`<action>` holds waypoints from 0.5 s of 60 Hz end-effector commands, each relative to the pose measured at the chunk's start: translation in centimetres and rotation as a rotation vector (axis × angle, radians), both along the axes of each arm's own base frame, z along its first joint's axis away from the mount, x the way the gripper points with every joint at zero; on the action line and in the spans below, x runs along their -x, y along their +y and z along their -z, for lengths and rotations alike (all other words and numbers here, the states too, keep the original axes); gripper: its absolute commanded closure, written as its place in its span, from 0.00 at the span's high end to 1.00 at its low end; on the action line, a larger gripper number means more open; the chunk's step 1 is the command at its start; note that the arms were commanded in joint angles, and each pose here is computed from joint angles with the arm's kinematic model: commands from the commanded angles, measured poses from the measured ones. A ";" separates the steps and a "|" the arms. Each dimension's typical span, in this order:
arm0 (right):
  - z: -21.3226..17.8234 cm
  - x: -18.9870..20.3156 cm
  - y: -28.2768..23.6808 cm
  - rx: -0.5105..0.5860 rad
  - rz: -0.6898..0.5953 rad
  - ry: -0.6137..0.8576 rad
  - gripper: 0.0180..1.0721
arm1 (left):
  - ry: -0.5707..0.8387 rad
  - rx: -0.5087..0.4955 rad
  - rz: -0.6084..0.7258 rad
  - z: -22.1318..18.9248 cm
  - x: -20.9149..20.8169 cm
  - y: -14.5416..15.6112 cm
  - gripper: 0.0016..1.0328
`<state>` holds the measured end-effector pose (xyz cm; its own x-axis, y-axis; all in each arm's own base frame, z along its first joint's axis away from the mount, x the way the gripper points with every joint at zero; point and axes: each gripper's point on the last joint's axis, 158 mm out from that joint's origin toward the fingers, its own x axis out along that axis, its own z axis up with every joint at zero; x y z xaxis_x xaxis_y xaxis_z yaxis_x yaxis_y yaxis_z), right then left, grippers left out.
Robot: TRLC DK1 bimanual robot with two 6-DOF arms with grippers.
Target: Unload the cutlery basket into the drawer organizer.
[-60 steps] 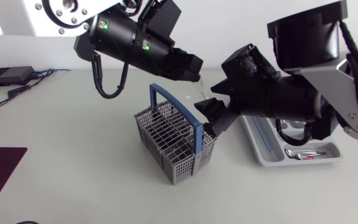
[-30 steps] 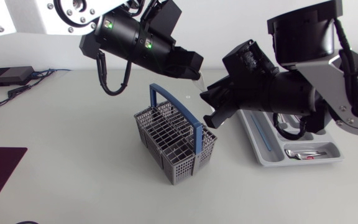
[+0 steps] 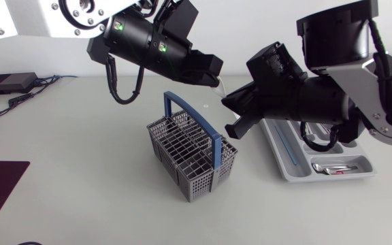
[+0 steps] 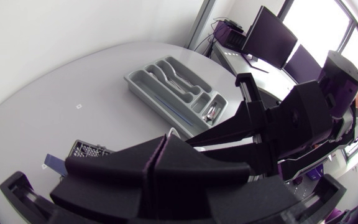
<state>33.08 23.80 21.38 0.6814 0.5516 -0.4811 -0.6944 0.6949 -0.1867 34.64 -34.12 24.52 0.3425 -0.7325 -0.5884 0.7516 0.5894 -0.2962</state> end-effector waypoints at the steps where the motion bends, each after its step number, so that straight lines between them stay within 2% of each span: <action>1: 1.6 0.5 0.0 0.018 -0.023 0.046 0.05 | 0.024 0.036 -0.003 -0.7 -0.3 -0.6 0.10; 3: 1.5 0.7 0.1 0.016 -0.031 0.046 0.05 | 0.025 0.038 -0.007 -0.8 -0.4 -0.5 0.12; 4: 1.7 0.9 0.1 0.016 -0.038 0.052 0.05 | 0.024 0.041 -0.008 -0.9 -0.4 -0.5 0.19; 5: 1.5 0.9 0.1 0.015 -0.039 0.049 0.05 | 0.024 0.042 -0.009 -1.0 -0.4 -0.5 0.21; 6: 1.5 1.1 0.1 0.014 -0.045 0.048 0.05 | 0.022 0.044 -0.013 -1.1 -0.5 -0.4 0.30; 7: 1.5 1.1 0.1 0.014 -0.045 0.048 0.05 | 0.022 0.044 -0.013 -1.1 -0.5 -0.4 0.30; 8: 1.6 1.4 0.0 0.015 -0.060 0.052 0.05 | 0.016 0.054 -0.023 -1.6 -0.8 -0.1 0.45; 9: 1.7 1.6 0.0 0.018 -0.065 0.053 0.05 | 0.014 0.059 -0.026 -1.9 -0.9 0.0 0.55; 10: 1.7 1.7 -0.1 0.019 -0.069 0.054 0.05 | 0.012 0.060 -0.029 -2.0 -1.0 0.2 0.59; 11: 1.8 1.8 -0.2 0.019 -0.072 0.056 0.05 | 0.009 0.069 -0.037 -2.4 -1.2 0.4 0.73; 13: 1.7 2.0 -0.3 0.019 -0.082 0.059 0.05 | 0.002 0.079 -0.046 -2.9 -1.4 0.7 0.83; 16: 1.8 2.2 -0.7 0.014 -0.087 0.063 0.05 | -0.012 0.095 -0.064 -3.7 -1.8 1.3 0.93; 30: 3.0 2.6 -4.5 0.040 -0.104 0.073 0.05 | -0.073 0.119 -0.142 -5.9 -3.9 4.8 0.95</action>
